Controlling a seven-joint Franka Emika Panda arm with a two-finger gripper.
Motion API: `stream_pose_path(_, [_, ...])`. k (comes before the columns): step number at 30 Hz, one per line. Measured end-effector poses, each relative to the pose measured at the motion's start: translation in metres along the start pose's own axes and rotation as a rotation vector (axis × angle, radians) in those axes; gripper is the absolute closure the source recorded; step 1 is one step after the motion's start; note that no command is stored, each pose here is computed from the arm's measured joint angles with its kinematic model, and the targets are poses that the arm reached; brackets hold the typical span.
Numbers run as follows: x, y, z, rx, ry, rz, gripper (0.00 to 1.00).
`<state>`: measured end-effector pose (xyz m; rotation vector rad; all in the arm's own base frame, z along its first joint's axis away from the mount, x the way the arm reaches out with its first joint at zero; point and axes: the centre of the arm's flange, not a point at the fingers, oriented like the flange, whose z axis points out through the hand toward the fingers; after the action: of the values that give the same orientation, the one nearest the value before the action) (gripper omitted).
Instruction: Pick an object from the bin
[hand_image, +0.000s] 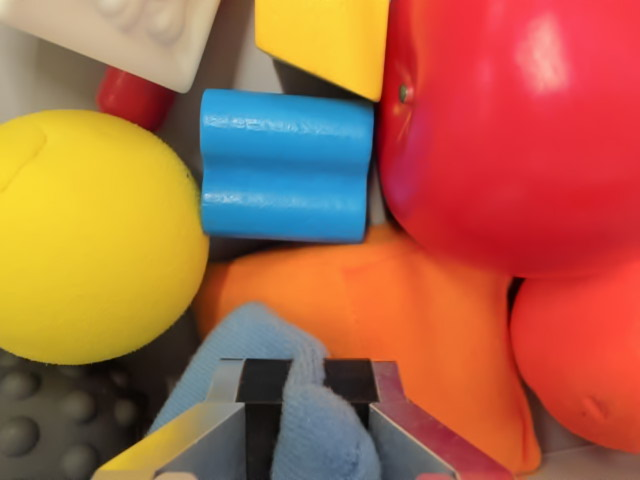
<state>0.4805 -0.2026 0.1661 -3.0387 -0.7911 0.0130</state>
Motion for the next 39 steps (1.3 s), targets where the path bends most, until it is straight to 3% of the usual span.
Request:
stream_pose_path(7, [0.000, 0.000, -0.001, 0.0007, -0.0003, 0.000, 1.00])
stream_pose_path(21, [0.000, 0.001, -0.027, -0.0014, 0.0041, 0.001, 1.00])
stream_pose_path(39, [0.000, 0.000, -0.088, -0.0015, 0.0071, -0.001, 1.00])
